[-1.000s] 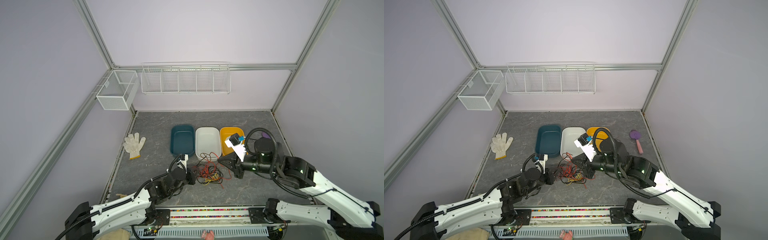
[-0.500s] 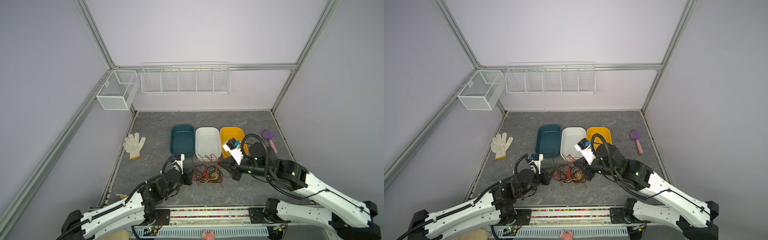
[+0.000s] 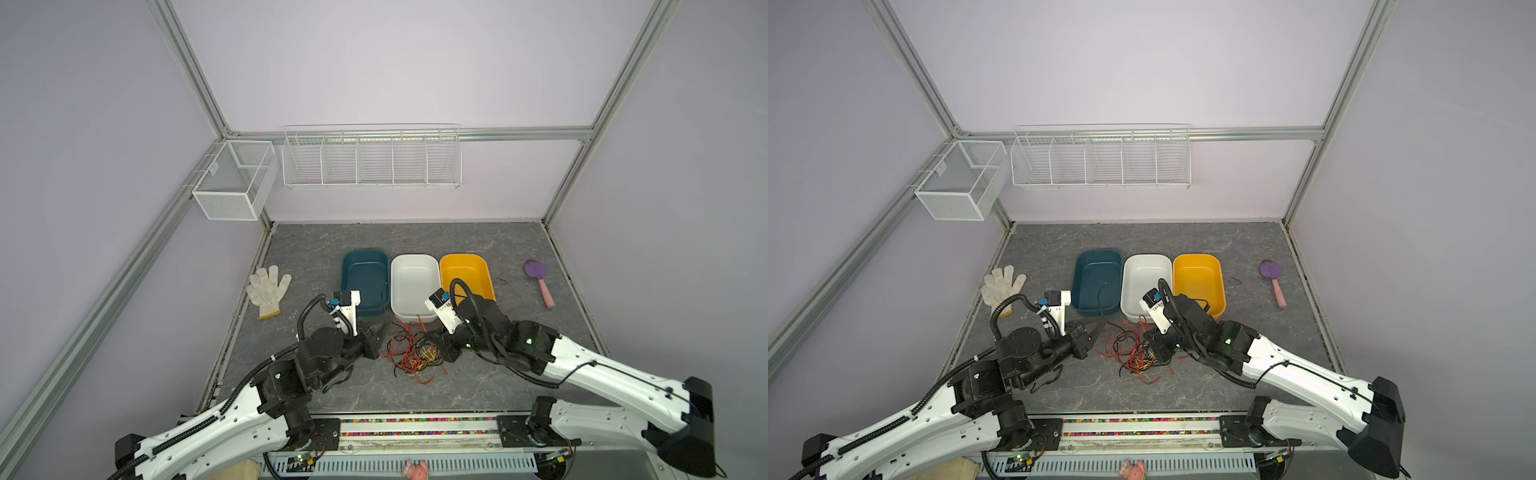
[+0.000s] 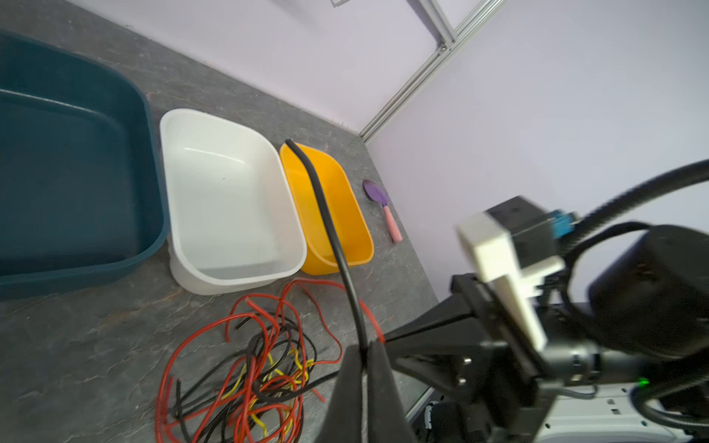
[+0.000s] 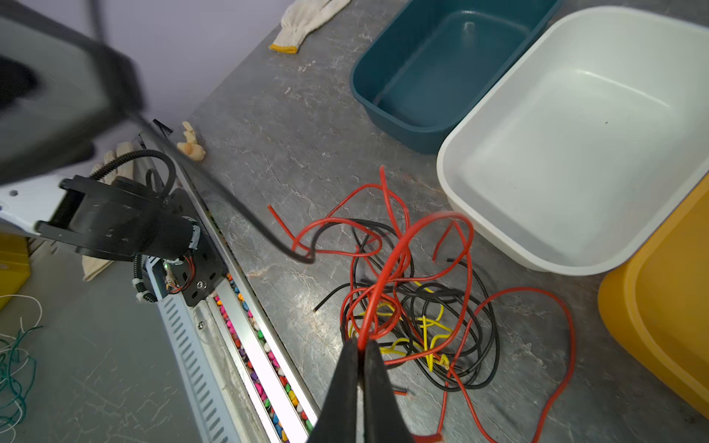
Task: Untangle the cables
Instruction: 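Grasp a black wire with the left gripper near the right gripper, then pull the black wire up and over into the white tub with the left gripper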
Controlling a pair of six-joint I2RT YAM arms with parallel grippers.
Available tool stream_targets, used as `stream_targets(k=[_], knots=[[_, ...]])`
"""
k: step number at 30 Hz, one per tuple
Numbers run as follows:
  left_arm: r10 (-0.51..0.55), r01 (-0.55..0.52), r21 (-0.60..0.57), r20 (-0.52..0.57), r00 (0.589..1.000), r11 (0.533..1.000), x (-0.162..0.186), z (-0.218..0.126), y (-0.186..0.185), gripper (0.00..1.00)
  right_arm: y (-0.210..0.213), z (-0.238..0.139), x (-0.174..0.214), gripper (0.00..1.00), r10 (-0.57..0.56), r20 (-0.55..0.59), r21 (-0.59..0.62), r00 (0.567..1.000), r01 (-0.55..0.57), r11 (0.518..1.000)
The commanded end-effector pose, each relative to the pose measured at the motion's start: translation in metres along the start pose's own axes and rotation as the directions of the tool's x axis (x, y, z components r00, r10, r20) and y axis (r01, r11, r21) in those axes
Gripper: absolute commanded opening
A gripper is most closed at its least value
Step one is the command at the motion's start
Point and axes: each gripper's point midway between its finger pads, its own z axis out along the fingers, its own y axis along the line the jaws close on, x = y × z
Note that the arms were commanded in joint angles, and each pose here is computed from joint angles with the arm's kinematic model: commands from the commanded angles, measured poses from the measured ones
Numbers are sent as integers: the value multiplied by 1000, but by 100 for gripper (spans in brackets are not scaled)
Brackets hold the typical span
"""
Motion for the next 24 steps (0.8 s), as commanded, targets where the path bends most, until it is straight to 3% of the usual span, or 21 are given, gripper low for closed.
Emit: stream_targets(k=[1, 14, 24], knots=[[18, -18, 44, 7, 1000, 999, -13, -9, -19, 0, 0, 14, 0, 6, 24, 20, -31, 1000, -24, 999], [19, -30, 144, 81, 997, 989, -57, -32, -64, 0, -2, 50, 18, 7, 24, -10, -88, 1000, -25, 996], [66, -89, 161, 148, 987, 983, -106, -77, -97, 0, -20, 77, 31, 6, 83, -56, -50, 995, -86, 995]])
